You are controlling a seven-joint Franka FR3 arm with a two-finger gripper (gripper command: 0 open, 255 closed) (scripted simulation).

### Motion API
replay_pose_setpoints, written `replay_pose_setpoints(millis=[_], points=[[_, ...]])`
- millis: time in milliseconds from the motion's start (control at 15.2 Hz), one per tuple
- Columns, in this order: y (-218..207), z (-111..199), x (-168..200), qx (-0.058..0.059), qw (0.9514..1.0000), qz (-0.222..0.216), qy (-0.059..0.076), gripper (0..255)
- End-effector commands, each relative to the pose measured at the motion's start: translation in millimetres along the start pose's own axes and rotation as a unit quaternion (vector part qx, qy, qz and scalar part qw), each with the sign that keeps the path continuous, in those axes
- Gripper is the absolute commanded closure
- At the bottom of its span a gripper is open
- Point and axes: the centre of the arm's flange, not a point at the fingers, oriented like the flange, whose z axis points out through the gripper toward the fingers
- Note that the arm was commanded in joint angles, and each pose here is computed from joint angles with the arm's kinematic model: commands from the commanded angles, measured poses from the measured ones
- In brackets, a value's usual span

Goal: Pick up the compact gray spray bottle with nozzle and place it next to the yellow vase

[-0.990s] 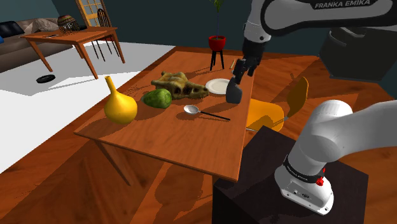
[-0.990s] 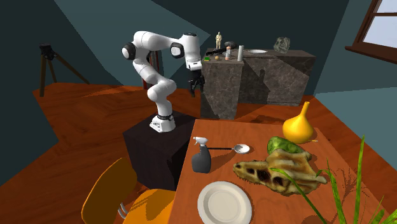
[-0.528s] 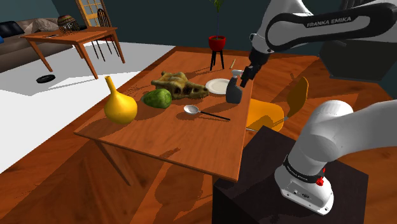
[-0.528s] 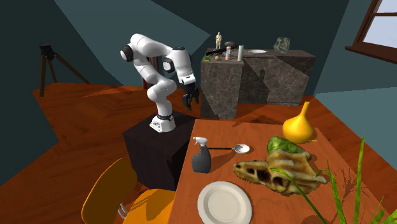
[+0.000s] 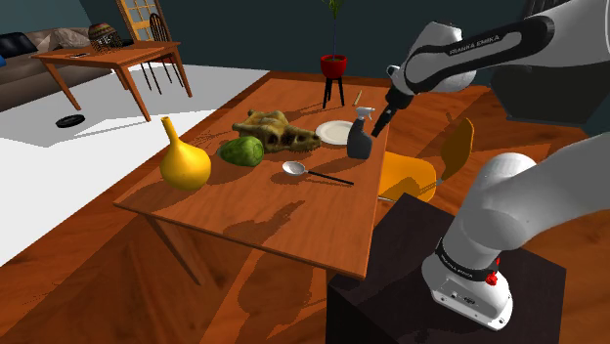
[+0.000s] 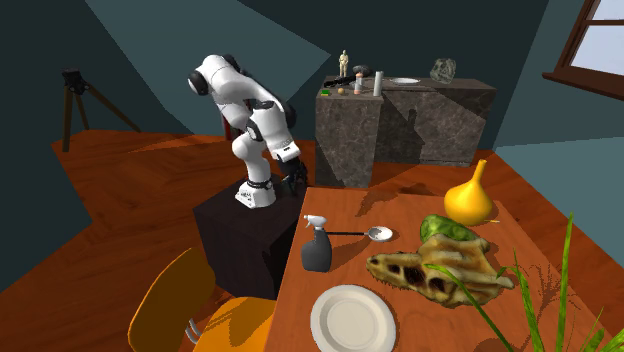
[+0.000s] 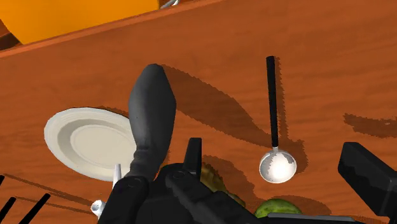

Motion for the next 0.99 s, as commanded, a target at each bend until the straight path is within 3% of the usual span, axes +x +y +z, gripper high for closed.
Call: replay_pose_setpoints(millis=[0, 330, 660, 924], points=[[22, 14, -3, 0.003, 0.9997, -0.018, 0.015, 0], [79, 54, -2, 0.016, 0.9969, -0.058, 0.051, 0], [134, 95, 6, 0.028, 0.9909, -0.099, 0.087, 0], [140, 116, 10, 0.03, 0.9899, -0.104, 0.091, 0]])
